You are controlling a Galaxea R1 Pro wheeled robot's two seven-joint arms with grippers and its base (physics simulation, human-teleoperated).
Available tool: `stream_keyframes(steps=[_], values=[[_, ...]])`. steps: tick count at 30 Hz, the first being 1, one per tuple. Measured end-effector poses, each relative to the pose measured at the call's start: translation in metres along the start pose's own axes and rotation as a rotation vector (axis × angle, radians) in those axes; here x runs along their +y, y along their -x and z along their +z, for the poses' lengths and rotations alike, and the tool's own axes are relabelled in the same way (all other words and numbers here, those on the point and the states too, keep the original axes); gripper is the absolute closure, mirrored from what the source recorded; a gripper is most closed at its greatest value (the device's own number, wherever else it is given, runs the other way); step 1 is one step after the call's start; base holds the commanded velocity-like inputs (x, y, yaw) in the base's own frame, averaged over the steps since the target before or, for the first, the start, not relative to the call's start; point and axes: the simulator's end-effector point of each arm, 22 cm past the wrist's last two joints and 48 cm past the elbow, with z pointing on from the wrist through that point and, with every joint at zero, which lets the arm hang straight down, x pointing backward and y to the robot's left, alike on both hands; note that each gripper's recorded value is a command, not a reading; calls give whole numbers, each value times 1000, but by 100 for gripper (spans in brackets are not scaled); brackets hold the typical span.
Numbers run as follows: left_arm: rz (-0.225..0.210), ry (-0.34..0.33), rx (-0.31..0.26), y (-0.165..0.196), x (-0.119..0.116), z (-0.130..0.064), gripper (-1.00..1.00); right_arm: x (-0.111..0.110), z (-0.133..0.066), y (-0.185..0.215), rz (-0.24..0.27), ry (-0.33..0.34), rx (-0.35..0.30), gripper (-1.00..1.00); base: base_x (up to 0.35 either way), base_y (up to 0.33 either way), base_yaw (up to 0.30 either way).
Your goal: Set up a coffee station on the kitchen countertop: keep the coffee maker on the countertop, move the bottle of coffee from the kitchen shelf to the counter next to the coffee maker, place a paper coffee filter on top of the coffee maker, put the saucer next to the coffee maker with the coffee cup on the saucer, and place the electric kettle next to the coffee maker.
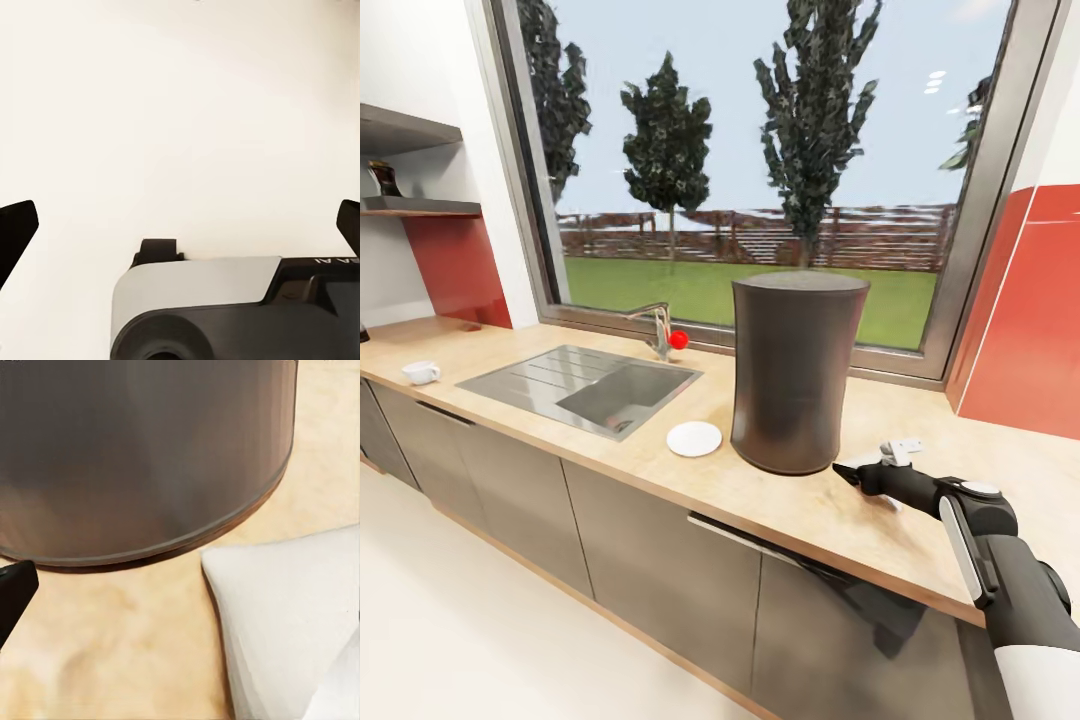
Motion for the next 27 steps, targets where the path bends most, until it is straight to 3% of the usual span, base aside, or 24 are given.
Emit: stream_keyframes(steps=[11,12,27], values=[[0,0,0,0,0,0,-100,0,0,0,0,0,0,-100,7,7,0],[0,0,0,0,0,0,-100,0,0,0,0,0,0,100,0,0,0],[0,0,-1,0,0,0,-100,-1,0,0,-4,-3,1,100,0,0,0]])
